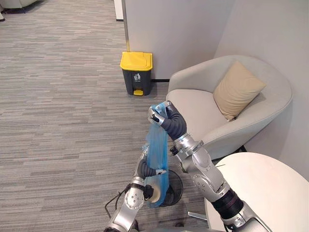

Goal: Gather rubbish on tea table into small bin, then transfer packed bag to large trash can.

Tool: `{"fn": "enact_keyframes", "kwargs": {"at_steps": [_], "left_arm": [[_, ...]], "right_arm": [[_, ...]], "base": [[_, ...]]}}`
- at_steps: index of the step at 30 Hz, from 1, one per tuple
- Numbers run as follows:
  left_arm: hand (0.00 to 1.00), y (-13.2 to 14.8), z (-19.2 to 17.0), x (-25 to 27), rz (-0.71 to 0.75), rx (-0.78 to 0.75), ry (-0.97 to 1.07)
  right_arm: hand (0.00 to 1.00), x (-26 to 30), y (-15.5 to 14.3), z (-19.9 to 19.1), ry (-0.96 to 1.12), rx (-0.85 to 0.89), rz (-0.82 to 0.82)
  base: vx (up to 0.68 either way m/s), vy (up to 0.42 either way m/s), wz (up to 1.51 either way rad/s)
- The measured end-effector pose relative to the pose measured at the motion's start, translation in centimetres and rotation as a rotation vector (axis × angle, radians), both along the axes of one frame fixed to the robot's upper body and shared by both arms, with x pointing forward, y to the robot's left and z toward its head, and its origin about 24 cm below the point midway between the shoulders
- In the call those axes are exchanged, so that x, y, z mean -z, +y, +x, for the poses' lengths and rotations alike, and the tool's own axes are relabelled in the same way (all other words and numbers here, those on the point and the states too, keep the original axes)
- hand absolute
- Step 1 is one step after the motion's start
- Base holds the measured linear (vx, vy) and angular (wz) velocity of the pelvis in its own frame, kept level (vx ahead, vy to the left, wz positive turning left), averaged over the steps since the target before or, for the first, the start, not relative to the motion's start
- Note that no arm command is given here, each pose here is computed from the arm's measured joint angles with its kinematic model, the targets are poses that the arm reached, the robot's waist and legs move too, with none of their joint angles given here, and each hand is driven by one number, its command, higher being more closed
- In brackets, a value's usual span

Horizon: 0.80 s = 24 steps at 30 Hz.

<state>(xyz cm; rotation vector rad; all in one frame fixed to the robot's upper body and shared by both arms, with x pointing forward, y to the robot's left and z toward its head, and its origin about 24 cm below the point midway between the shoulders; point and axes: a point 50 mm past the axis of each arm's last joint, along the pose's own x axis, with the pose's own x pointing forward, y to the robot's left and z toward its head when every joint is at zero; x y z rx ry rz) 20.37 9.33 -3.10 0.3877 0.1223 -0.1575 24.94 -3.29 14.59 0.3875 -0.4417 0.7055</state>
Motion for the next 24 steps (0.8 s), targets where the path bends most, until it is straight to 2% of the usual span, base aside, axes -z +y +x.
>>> {"fn": "enact_keyframes", "kwargs": {"at_steps": [11,12,14,15,24], "left_arm": [[0.00,-0.3,0.3,-0.5,-0.007,0.010,-0.024],[0.00,-1.4,0.9,-1.2,-0.025,0.028,-0.047],[0.00,-1.6,1.1,-1.4,-0.027,0.023,-0.057],[1.00,-1.7,1.3,-1.5,-0.026,0.021,-0.062],[1.00,-2.4,2.6,-1.7,-0.008,0.039,-0.067]], "right_arm": [[1.00,-0.9,3.0,-1.2,0.005,-0.152,0.060],[1.00,-1.2,4.2,-1.9,0.004,-0.248,0.075],[1.00,-1.4,4.5,-2.0,0.004,-0.263,0.091],[1.00,-1.5,4.6,-2.1,0.003,-0.266,0.095],[1.00,-1.1,6.0,-3.2,0.025,-0.345,0.085]], "base": [[0.00,0.000,0.00],[0.00,0.000,0.00],[0.00,0.000,0.00],[0.00,0.000,0.00],[0.00,0.000,0.00]]}}
